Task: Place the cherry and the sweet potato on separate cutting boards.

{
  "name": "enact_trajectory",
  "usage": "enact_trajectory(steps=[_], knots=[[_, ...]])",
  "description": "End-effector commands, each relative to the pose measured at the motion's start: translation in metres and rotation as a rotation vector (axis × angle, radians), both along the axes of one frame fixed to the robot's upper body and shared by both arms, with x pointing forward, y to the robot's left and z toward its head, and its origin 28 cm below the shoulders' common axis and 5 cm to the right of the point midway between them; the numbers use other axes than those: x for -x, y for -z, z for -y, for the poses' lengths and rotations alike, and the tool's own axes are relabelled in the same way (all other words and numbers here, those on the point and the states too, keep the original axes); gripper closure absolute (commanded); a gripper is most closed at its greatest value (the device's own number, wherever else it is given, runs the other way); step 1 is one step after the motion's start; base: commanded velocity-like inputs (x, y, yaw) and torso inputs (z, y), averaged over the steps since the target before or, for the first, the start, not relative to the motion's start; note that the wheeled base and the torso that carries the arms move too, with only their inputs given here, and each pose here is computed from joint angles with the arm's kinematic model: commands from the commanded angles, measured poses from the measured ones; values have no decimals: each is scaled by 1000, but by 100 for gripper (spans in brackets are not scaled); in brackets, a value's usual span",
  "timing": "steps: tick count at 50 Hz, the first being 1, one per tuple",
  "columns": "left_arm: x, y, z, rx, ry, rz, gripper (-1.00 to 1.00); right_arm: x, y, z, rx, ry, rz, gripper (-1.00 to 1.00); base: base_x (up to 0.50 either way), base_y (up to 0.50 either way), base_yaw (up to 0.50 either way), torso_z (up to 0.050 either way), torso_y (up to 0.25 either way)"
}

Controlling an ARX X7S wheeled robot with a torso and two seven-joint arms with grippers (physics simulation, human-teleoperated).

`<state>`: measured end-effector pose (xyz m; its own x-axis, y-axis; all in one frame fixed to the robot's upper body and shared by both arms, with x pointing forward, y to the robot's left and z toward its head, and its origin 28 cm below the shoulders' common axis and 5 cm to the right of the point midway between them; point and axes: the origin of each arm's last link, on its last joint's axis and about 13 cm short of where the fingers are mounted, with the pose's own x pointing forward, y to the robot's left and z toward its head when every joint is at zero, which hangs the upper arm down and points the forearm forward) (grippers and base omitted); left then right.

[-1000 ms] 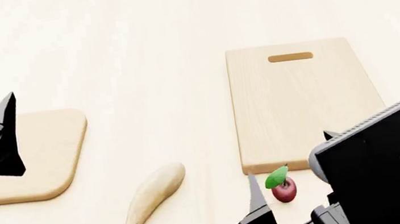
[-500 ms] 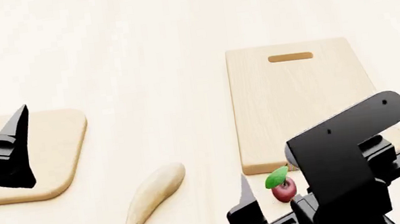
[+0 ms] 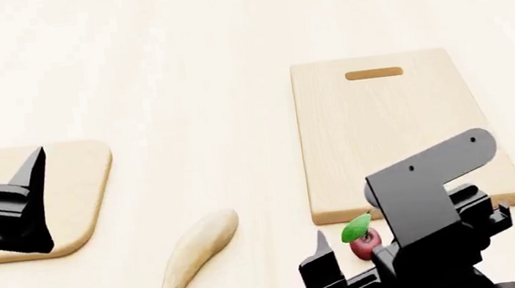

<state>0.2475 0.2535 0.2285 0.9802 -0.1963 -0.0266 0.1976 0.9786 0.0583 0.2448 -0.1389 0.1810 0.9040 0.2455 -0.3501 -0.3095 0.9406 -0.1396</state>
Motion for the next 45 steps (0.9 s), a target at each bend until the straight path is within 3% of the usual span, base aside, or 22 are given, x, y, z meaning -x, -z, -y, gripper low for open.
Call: enact_trajectory(steps=[1, 41, 42, 45], knots=[[-1, 3, -1, 16, -8, 15, -100, -14, 12, 1, -12, 26, -32, -100, 0, 0, 0, 0, 0], [-1, 7, 0, 14, -1, 3, -100, -36, 28, -4, -71, 31, -108, -100, 0, 0, 0, 0, 0], [-1, 7, 0, 13, -1, 2, -100, -35, 27, -4, -72, 32, -101, 100, 0, 0, 0, 0, 0], [-1, 8, 0, 15, -3, 2, -100, -33, 22, -3, -77, 28, -83, 100, 0, 0, 0, 0, 3]])
